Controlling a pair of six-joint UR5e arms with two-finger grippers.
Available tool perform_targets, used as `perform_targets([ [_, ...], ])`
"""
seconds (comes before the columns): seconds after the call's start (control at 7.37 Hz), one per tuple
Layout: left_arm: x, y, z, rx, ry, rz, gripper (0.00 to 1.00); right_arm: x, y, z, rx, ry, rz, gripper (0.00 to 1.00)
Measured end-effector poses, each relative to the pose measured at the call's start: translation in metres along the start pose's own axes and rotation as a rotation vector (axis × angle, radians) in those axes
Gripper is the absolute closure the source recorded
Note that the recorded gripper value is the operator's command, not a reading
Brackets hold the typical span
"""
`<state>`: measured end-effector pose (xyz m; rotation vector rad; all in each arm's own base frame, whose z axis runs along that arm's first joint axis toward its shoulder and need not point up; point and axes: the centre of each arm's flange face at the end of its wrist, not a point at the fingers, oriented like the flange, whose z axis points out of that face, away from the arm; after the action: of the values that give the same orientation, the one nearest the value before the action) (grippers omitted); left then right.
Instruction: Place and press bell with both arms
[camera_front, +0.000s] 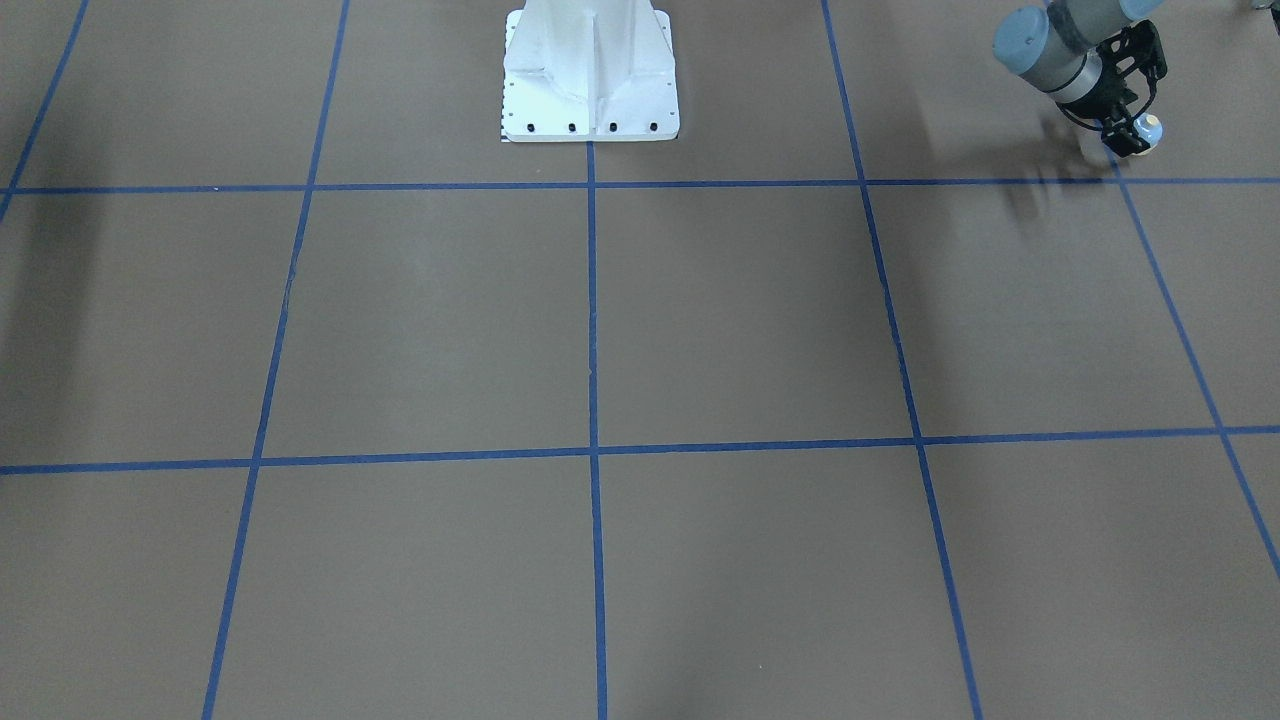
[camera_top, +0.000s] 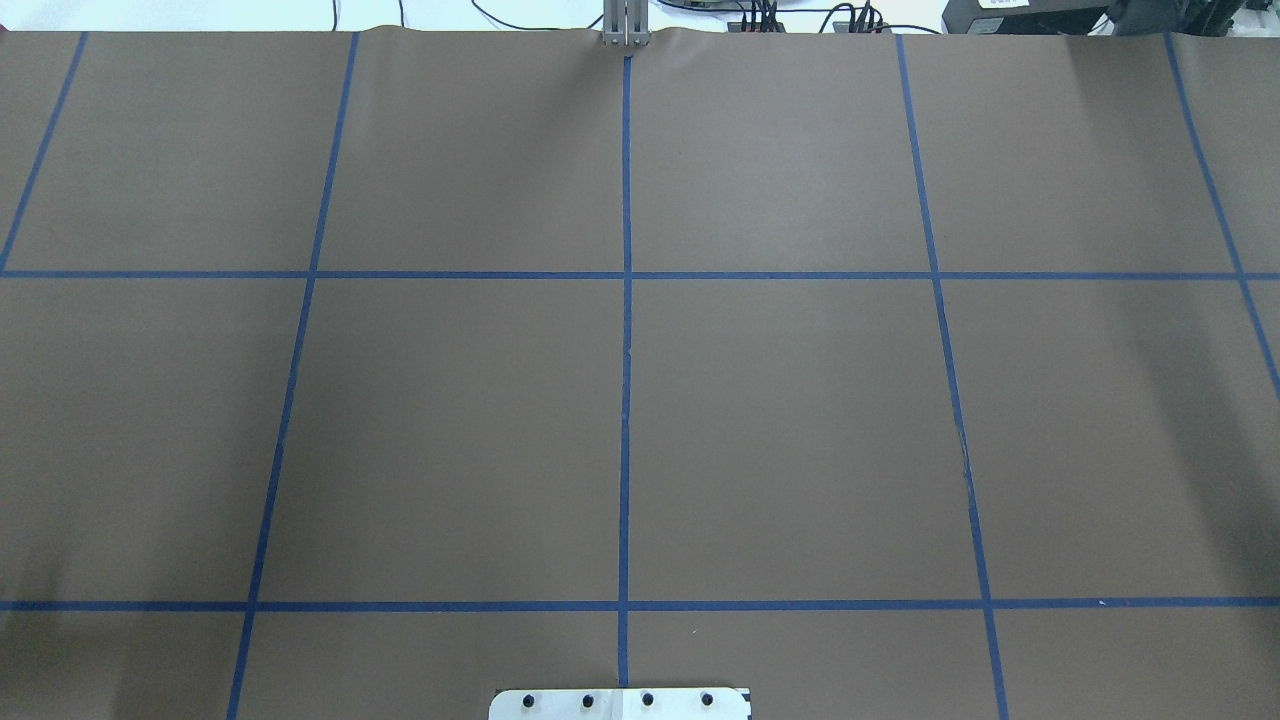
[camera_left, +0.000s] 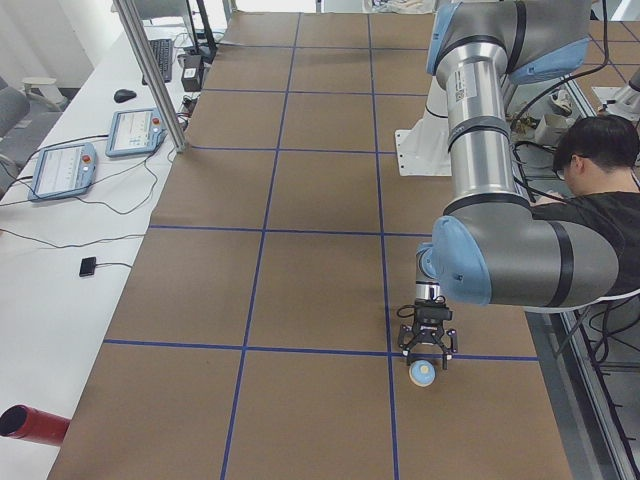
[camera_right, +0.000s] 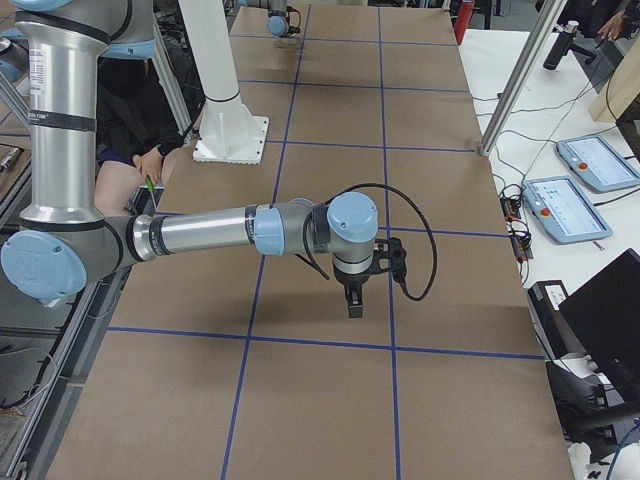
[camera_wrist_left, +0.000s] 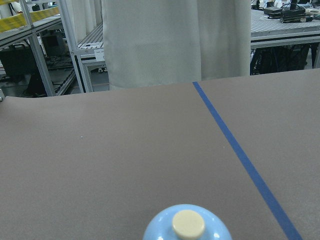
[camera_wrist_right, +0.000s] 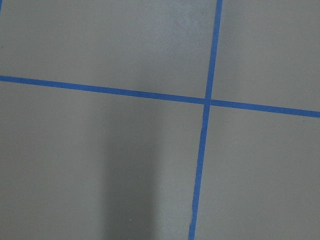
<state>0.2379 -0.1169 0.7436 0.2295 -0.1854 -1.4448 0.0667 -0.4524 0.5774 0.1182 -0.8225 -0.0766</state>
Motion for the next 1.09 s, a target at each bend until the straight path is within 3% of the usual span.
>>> perform_targets([
  [0.27,-0.001,0.000,0.005,0.007,0.001,0.002,0.00,0.000,0.000,0.000,0.000,0.000,0.000,0.00],
  [0.41,-0.002,-0.001,0.008,0.014,0.001,0.004,0.05,0.000,0.000,0.000,-0.001,-0.001,0.000,0.00],
  [0.54,-0.003,-0.001,0.011,0.019,0.002,0.005,0.25,0.000,0.001,0.000,0.000,-0.002,0.000,0.00],
  [0.68,-0.006,0.001,0.012,0.022,0.004,0.009,0.62,0.000,0.001,0.000,-0.001,-0.003,0.000,0.00],
  [0.81,-0.009,0.003,0.011,0.021,0.007,0.014,0.92,0.000,0.001,0.001,-0.002,-0.004,0.001,0.00],
  [0.95,-0.013,0.006,0.010,0.020,0.010,0.013,1.00,0.001,0.001,0.001,-0.002,-0.004,0.002,0.00],
  [1.09,-0.015,0.007,0.009,0.019,0.014,0.004,1.00,0.001,0.002,0.001,-0.003,-0.005,0.002,0.00],
])
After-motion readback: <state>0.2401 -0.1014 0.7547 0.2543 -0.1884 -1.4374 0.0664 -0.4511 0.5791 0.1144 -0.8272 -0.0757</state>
